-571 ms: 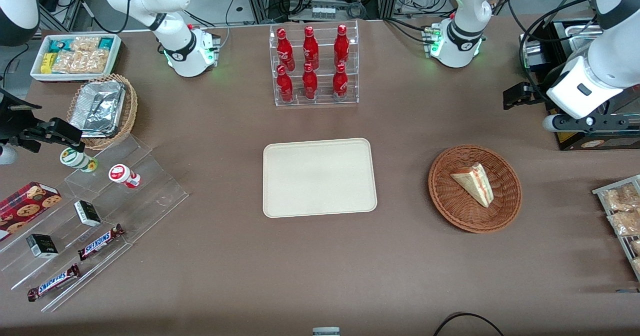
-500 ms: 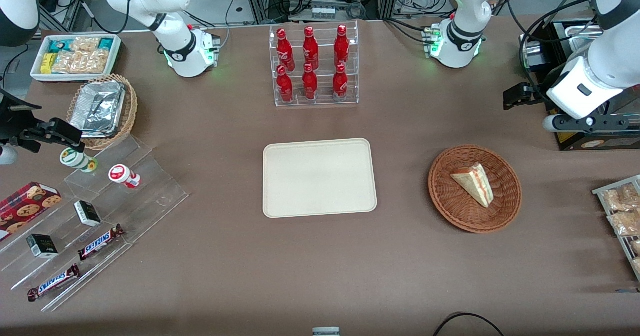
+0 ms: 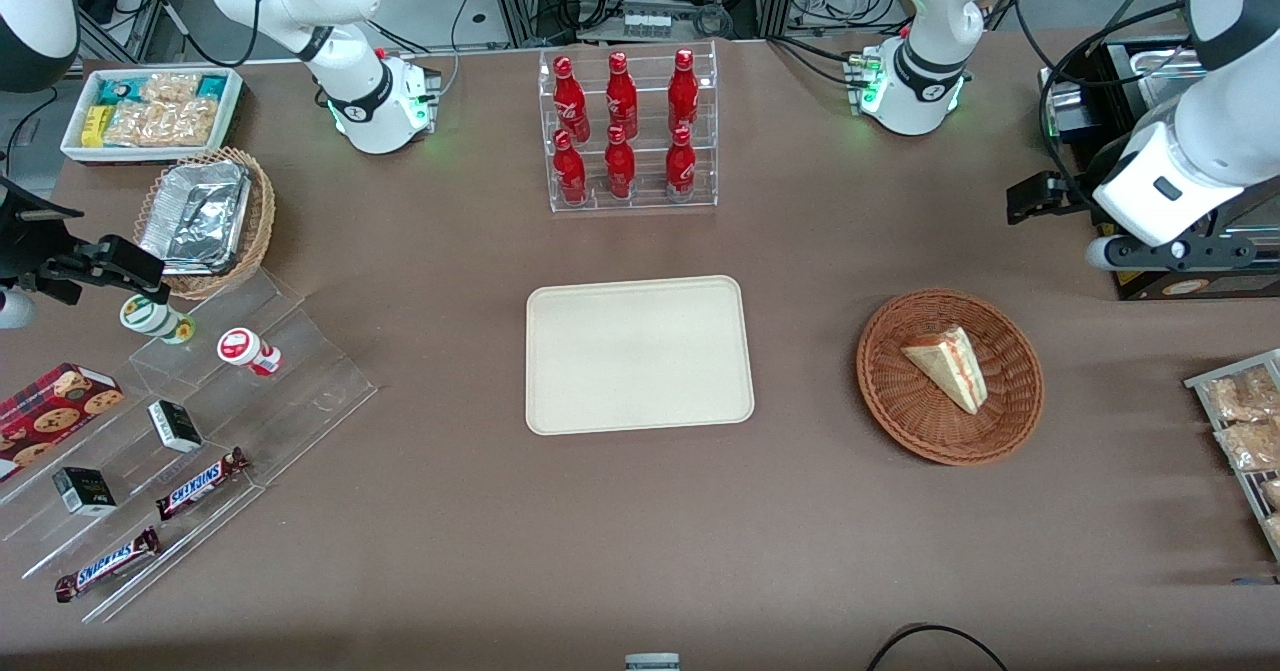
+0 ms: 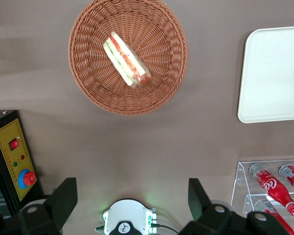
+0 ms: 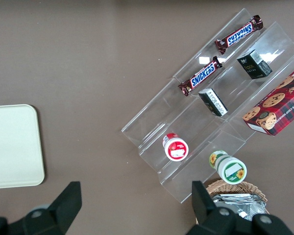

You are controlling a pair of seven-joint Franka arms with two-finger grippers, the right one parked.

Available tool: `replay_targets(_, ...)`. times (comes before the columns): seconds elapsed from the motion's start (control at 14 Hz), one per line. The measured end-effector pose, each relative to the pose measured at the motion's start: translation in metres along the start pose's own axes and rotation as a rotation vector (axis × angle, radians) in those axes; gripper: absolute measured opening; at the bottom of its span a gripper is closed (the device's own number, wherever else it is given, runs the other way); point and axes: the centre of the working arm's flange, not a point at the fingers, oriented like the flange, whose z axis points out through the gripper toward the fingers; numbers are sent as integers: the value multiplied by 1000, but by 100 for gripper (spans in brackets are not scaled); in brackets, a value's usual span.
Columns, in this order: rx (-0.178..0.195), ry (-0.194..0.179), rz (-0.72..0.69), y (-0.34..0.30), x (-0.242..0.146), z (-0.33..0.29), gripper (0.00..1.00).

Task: Place sandwich from basket to tray

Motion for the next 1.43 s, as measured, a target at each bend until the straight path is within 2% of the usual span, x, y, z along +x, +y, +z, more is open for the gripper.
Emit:
replay_targets(0.43, -1, 8, -5, -2, 28, 62, 100)
replay_targets(0.71, 36, 25, -3, -8, 53, 116, 100)
replay_targets(1.0, 27, 54, -15, -18, 74, 167, 100)
replay_targets(1.21, 21, 74, -30, -26, 76, 197, 100)
replay_targets(1.43, 13, 94, -139, -30, 75, 208, 100)
